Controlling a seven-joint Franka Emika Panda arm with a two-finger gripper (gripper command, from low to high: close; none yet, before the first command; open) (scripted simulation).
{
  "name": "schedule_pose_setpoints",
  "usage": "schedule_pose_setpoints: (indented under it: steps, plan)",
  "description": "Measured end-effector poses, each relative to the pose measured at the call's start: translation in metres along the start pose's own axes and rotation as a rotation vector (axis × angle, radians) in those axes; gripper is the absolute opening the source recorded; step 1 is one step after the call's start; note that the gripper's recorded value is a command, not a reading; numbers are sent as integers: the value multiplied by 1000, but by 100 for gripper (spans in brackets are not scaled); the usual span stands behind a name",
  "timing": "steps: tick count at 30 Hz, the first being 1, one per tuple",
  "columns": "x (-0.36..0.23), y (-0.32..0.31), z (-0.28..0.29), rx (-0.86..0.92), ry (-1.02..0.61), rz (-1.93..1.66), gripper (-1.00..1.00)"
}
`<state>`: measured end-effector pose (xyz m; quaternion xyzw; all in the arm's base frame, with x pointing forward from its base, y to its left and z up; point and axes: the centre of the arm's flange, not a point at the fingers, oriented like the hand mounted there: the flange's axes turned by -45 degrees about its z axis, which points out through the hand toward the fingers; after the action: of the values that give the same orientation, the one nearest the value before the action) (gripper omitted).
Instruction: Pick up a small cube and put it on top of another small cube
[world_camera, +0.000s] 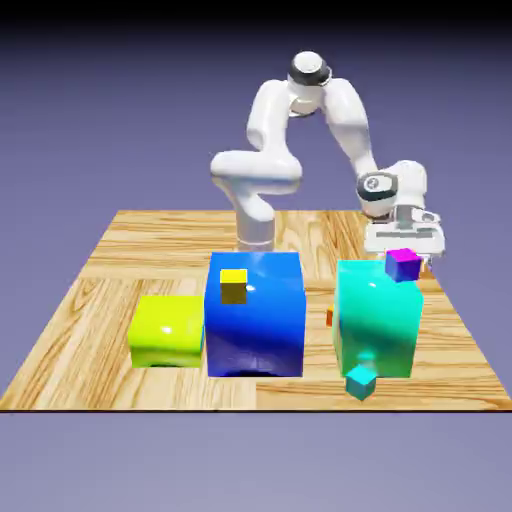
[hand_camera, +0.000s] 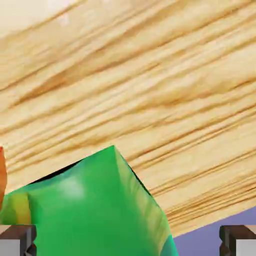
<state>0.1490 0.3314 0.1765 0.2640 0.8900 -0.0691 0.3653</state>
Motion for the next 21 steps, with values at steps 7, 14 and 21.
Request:
schedule_pose_setpoints:
  steps: [7,14,21]
  plan:
    - [2,-41,58,105,-67,12,0]
    - [10,-48,100,109,-61,10,-100]
    - [1,-41,55,106,-67,12,-100]
